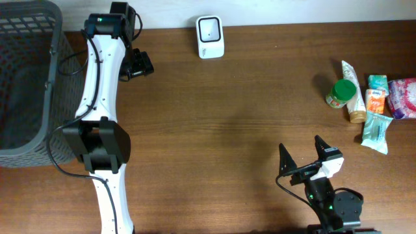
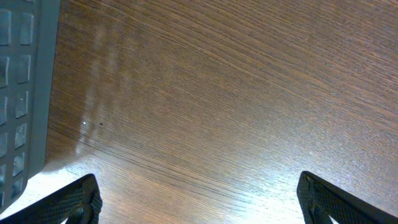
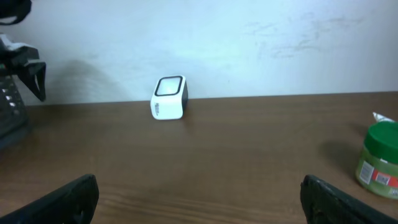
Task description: Scan the item barcode
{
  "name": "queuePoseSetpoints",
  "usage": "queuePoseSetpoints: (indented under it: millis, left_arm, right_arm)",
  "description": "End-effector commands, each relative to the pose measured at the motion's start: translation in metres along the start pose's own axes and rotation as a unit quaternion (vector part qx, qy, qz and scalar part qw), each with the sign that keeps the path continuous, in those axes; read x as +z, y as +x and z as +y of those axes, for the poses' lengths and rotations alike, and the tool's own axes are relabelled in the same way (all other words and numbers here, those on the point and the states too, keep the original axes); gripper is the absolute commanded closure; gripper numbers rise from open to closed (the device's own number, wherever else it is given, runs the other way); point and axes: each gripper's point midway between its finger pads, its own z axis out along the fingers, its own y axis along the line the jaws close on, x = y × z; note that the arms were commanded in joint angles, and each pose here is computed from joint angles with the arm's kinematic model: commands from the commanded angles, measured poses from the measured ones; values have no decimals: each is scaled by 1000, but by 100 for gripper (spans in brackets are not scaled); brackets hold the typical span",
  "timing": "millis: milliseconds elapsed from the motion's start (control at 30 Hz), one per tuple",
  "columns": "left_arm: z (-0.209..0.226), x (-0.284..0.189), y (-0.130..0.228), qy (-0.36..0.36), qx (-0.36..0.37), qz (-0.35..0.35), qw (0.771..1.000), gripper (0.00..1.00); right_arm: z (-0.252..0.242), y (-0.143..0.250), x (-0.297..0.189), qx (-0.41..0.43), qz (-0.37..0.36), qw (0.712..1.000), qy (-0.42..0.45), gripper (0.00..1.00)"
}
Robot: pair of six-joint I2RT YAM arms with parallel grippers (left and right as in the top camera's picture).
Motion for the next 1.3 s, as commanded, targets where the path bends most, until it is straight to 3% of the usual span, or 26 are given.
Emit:
queuePoseSetpoints:
  millis: [0,167,367,1267]
  left_arm:
    - [3,-1,-1,-5,5,-3,1000,1]
    - [3,-1,-1,-5,5,-3,1000,1]
    - [3,-1,-1,-5,5,-2,1000,1]
    - [3,-1,-1,-5,5,-2,1000,1]
  right_arm:
    - [-8,5,2,-7,-9,1000,18,1]
    - [-20,17,1,-9,14,999,52,2]
    - [-20,18,1,-94,20,994,51,1]
    - [-32,17,-1,-69,18,994,85,1]
